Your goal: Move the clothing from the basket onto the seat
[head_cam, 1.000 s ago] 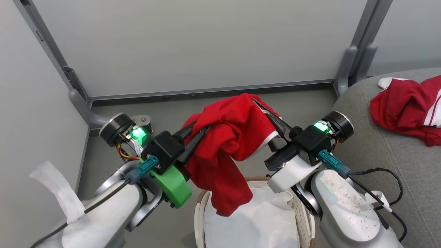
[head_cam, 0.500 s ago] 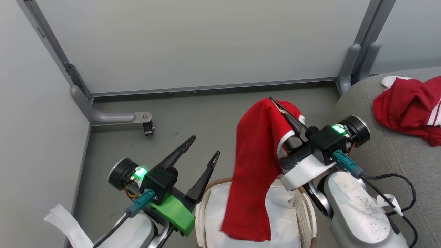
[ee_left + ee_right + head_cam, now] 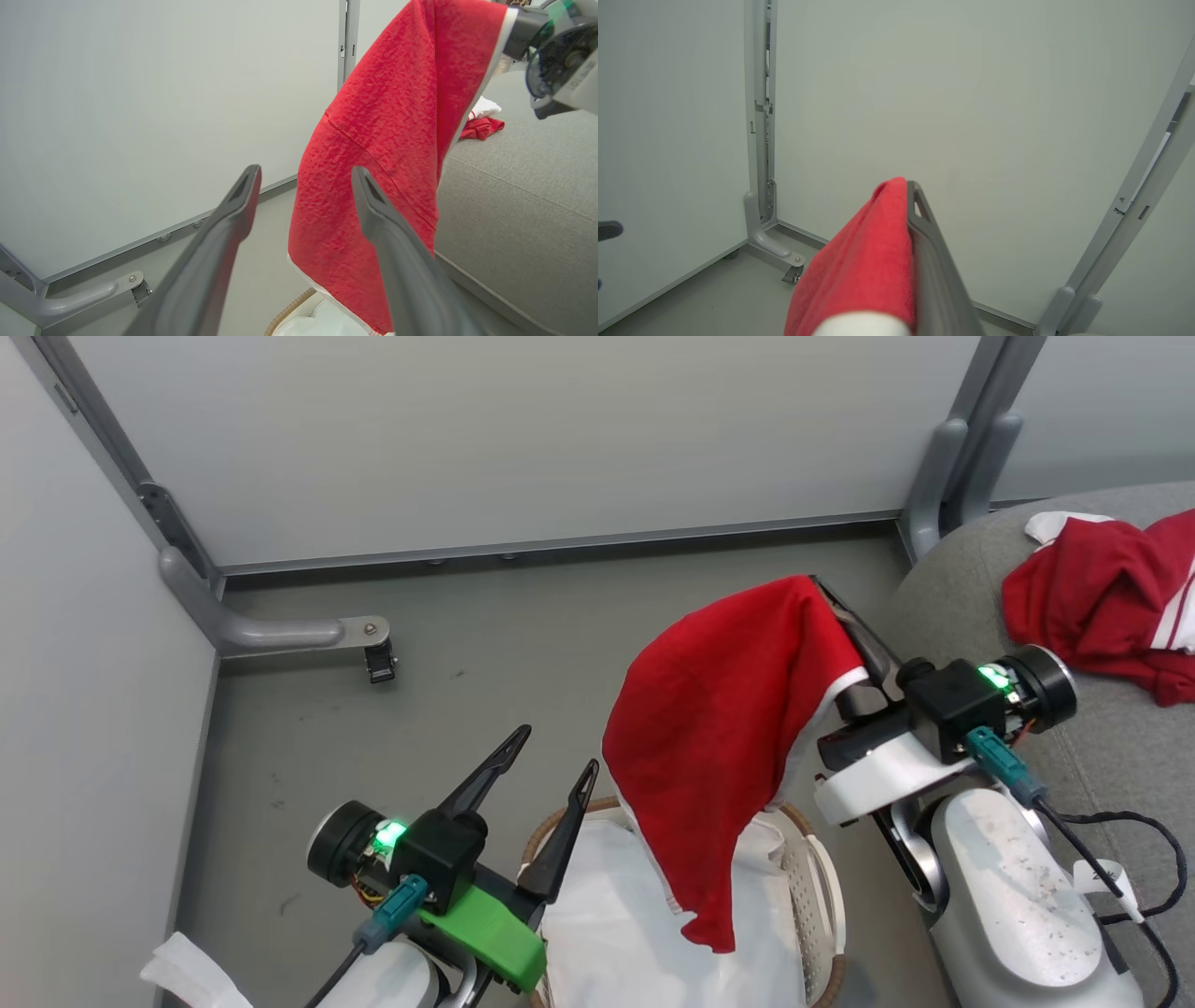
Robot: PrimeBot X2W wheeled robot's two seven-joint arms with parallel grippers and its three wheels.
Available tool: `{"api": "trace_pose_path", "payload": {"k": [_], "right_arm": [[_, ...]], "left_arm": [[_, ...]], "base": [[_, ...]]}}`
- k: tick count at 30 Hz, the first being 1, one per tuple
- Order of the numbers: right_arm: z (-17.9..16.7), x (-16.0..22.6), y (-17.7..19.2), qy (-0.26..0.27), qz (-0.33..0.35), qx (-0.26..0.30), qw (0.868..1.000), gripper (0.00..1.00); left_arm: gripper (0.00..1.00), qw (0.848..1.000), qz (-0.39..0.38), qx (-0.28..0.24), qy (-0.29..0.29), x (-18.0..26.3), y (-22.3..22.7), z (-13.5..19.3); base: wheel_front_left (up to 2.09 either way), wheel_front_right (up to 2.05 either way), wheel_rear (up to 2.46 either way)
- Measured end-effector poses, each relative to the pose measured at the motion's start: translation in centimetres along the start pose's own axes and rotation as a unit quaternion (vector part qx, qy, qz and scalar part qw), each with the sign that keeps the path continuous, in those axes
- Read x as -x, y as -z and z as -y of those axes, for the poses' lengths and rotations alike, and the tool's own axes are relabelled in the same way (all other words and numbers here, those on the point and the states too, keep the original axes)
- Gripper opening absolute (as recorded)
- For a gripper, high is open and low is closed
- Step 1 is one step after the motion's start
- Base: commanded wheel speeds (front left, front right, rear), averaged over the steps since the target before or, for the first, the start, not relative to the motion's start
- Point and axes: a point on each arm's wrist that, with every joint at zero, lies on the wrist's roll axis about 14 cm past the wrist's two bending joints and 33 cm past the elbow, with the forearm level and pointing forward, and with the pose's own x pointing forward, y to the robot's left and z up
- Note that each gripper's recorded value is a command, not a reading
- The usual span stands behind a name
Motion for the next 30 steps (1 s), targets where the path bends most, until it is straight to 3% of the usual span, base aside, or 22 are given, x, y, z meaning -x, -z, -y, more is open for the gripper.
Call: {"api": "trace_pose_path", "payload": {"k": [7, 16, 24, 30], "right_arm": [[5.8, 1.8, -0.1, 0.082, -0.004, 0.025, 0.996, 0.00], [13.2, 7.2, 0.4, 0.196, -0.035, 0.054, 0.979, 0.00], [17.3, 12.5, 1.5, 0.273, -0.081, 0.070, 0.956, 0.00], [18.9, 14.6, 2.9, 0.303, -0.117, 0.084, 0.942, 0.00]], "left_arm": [[1.00, 0.999, -0.002, 0.003, 0.043, -1.9, 0.8, 1.7], [1.00, 0.990, -0.013, 0.009, 0.141, -5.6, 2.7, 5.8], [1.00, 0.972, -0.029, 0.023, 0.233, -8.1, 5.2, 10.2], [1.00, 0.961, -0.038, 0.042, 0.271, -8.9, 6.9, 12.1]], "base": [[0.00, 0.00, 0.00], [0.00, 0.00, 0.00], [0.00, 0.00, 0.00], [0.00, 0.00, 0.00]]}}
